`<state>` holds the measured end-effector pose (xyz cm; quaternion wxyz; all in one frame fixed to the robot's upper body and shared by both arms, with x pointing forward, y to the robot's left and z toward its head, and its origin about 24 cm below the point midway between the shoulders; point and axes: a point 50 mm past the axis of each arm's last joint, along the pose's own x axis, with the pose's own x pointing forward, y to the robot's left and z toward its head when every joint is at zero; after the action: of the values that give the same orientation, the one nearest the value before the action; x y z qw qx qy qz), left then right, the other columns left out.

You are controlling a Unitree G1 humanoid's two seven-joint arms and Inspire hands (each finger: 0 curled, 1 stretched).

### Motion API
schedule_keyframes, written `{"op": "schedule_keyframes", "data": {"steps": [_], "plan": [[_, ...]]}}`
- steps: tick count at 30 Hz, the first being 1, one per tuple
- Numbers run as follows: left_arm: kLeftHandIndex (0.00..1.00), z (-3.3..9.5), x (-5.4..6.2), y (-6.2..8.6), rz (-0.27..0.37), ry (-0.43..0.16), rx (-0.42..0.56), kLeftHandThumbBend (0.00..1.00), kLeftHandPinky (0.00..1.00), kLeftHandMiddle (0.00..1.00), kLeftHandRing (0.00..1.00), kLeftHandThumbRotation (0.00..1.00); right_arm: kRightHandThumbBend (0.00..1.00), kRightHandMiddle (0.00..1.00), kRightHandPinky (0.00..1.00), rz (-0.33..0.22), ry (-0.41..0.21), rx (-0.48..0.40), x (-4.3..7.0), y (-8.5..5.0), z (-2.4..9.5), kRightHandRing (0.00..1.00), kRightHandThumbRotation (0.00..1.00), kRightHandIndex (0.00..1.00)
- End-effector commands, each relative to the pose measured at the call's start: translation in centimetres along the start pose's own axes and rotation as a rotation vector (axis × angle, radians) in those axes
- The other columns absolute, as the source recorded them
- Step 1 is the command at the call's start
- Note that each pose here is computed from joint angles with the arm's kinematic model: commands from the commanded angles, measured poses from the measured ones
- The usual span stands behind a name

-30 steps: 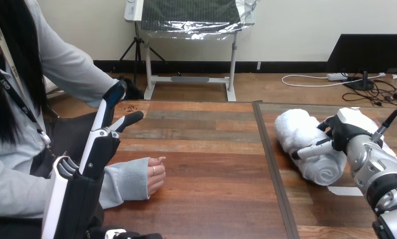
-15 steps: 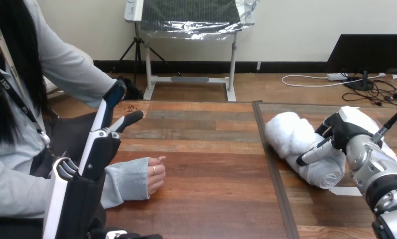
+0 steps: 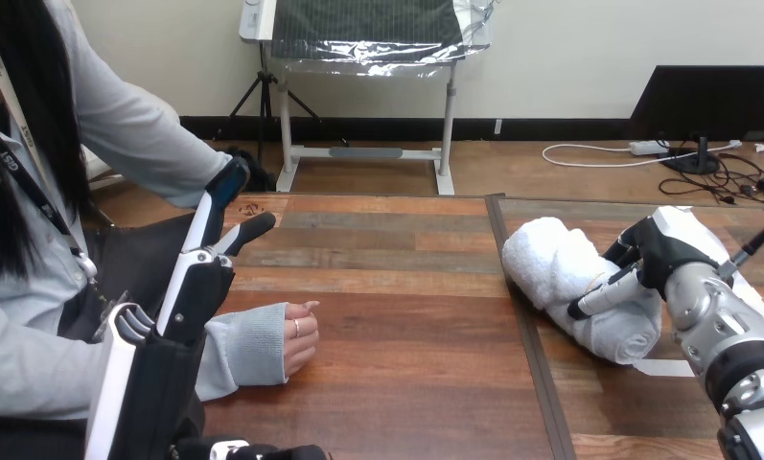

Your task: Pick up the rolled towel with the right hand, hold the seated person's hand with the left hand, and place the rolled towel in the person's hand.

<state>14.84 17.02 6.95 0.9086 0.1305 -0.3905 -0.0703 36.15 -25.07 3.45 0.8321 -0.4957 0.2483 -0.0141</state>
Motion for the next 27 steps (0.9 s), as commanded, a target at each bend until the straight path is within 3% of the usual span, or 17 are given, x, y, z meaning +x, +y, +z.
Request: {"op": "schedule_keyframes", "data": {"steps": [1, 20, 27], "plan": [[0.98, 0.4, 1.0, 0.2, 0.001, -0.07, 0.004, 1.0, 0.88, 1.0, 1.0, 0.73, 0.84, 0.68, 0.55, 0.072, -0.009, 0.075, -0.3, 2.2, 0.1, 0.67, 0.0, 0.5], [0.98, 0.4, 1.0, 0.2, -0.012, -0.052, 0.01, 1.0, 0.89, 1.0, 1.0, 0.75, 0.84, 0.56, 0.5, -0.003, -0.101, 0.415, -0.3, 1.7, 1.0, 0.56, 0.0, 0.47], [0.98, 0.2, 1.0, 0.4, -0.02, -0.063, 0.033, 1.0, 0.87, 1.0, 1.0, 0.77, 0.83, 0.53, 0.5, -0.032, -0.146, 0.5, -0.4, 1.5, 1.4, 0.54, 0.0, 0.47]]}}
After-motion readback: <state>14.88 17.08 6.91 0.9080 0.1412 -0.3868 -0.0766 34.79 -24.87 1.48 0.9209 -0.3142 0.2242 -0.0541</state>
